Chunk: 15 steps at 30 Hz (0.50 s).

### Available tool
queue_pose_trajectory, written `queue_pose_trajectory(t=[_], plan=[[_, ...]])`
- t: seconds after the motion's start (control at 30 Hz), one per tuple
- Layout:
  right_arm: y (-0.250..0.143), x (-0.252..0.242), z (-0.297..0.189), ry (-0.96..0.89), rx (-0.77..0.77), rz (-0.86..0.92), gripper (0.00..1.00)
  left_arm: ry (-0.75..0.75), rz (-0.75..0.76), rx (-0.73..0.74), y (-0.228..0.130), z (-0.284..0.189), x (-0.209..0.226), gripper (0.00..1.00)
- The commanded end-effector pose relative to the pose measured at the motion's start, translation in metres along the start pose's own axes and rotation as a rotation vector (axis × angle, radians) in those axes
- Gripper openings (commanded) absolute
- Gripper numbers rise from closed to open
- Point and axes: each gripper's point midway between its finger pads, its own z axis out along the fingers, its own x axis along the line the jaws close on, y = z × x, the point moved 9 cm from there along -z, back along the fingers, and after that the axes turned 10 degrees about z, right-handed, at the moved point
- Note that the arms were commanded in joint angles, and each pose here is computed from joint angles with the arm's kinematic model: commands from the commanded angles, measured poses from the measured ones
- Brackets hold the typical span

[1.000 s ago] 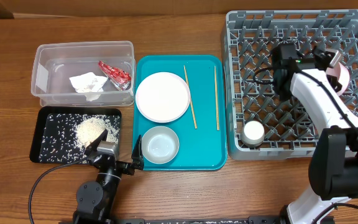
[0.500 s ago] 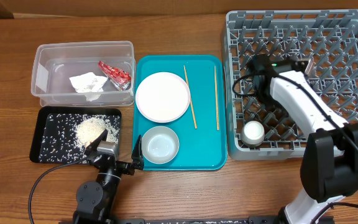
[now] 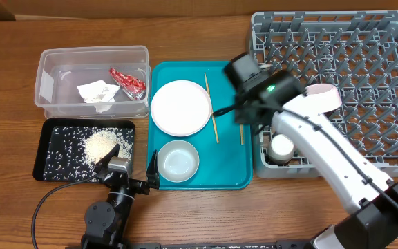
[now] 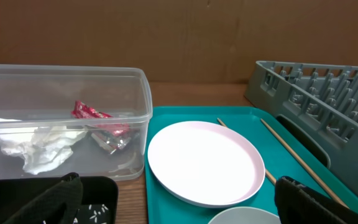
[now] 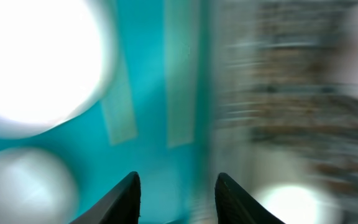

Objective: Sort waste into correct bins and load items into the dishwasher
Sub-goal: 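Move the right gripper back to the emptied white cup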

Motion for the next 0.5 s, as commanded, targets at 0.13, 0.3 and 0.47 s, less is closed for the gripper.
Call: queue_pose_trajectory(t=[0.13,0.3,0.47], plan=[[-0.082,0.076,0.038,0.329,0.278,-0.118,0.48,-0.002,0.0,-0.006,0.0,0.0,0.0,1.0],[-0.115,0.076,0.089,0.23,0.306,-0.009,0.49,-0.003,0.0,-0.006,0.0,0.0,0.0,1.0],[-0.12,0.057,0.119,0.108,0.304,0.084,0.49,-0.002,0.0,-0.006,0.0,0.0,0.0,1.0]])
